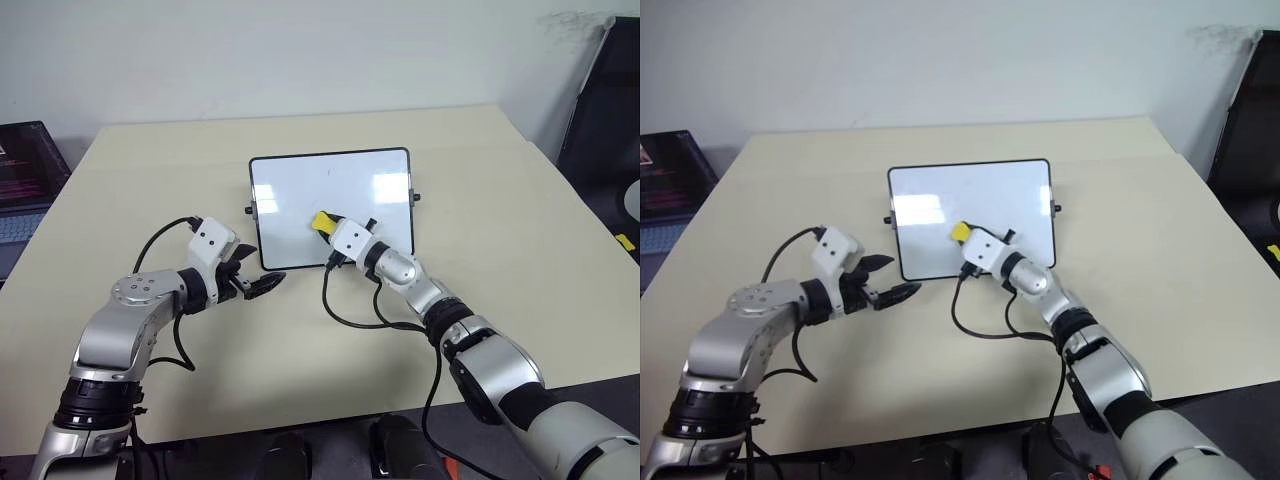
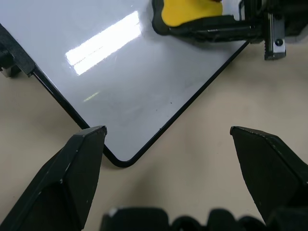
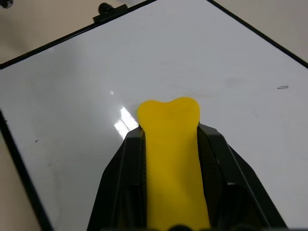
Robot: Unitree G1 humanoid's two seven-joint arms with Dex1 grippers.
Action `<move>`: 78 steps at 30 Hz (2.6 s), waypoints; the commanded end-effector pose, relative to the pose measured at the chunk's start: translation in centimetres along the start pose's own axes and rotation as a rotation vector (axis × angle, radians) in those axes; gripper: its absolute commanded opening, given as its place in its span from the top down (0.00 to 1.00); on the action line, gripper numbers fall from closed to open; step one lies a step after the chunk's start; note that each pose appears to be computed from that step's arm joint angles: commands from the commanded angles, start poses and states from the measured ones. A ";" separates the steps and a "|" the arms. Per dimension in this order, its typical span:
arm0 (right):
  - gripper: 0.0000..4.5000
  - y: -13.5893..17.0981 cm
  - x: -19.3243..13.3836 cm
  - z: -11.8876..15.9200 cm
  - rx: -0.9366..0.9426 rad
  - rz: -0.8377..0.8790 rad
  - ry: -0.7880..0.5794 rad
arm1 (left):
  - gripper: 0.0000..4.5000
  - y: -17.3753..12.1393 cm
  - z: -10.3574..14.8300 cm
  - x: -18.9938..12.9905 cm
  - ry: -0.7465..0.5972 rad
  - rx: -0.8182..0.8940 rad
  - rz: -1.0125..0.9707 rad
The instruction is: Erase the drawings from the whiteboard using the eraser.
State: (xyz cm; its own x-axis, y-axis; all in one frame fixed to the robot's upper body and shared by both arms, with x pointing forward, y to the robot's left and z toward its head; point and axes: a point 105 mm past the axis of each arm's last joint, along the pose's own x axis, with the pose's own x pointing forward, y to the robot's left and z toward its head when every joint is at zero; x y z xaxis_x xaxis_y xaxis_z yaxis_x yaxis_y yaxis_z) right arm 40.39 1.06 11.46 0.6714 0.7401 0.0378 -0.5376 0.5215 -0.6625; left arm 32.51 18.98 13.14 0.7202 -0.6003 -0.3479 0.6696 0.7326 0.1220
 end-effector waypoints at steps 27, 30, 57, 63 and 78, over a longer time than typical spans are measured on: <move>0.76 -7.9 -14.4 0.7 0.300 -0.447 0.267 | 0.00 -5.5 6.7 1.3 -0.163 0.195 -0.339; 0.76 -6.5 -17.8 -1.3 0.456 -0.534 0.401 | 0.00 -7.6 6.4 1.6 -0.106 0.265 -0.497; 0.76 -6.2 -19.4 -5.0 0.758 -0.672 0.574 | 0.00 -11.7 6.1 4.6 -0.060 0.429 -0.822; 0.56 -6.8 -19.1 -5.7 0.790 -0.673 0.566 | 0.00 -11.6 6.1 4.5 -0.066 0.418 -0.798; 0.00 -8.7 -20.5 -2.7 0.697 -0.711 0.360 | 0.00 -7.1 6.4 5.2 -0.179 0.246 -0.438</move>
State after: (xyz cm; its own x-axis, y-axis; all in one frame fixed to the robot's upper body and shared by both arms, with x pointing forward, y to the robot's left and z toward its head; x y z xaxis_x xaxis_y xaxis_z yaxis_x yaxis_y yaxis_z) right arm 33.48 -20.21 12.92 0.9911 0.0279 -0.1302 -0.0276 0.9996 0.0042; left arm 31.73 7.10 15.58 0.2672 -0.9141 -0.3050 0.9560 0.2117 0.2031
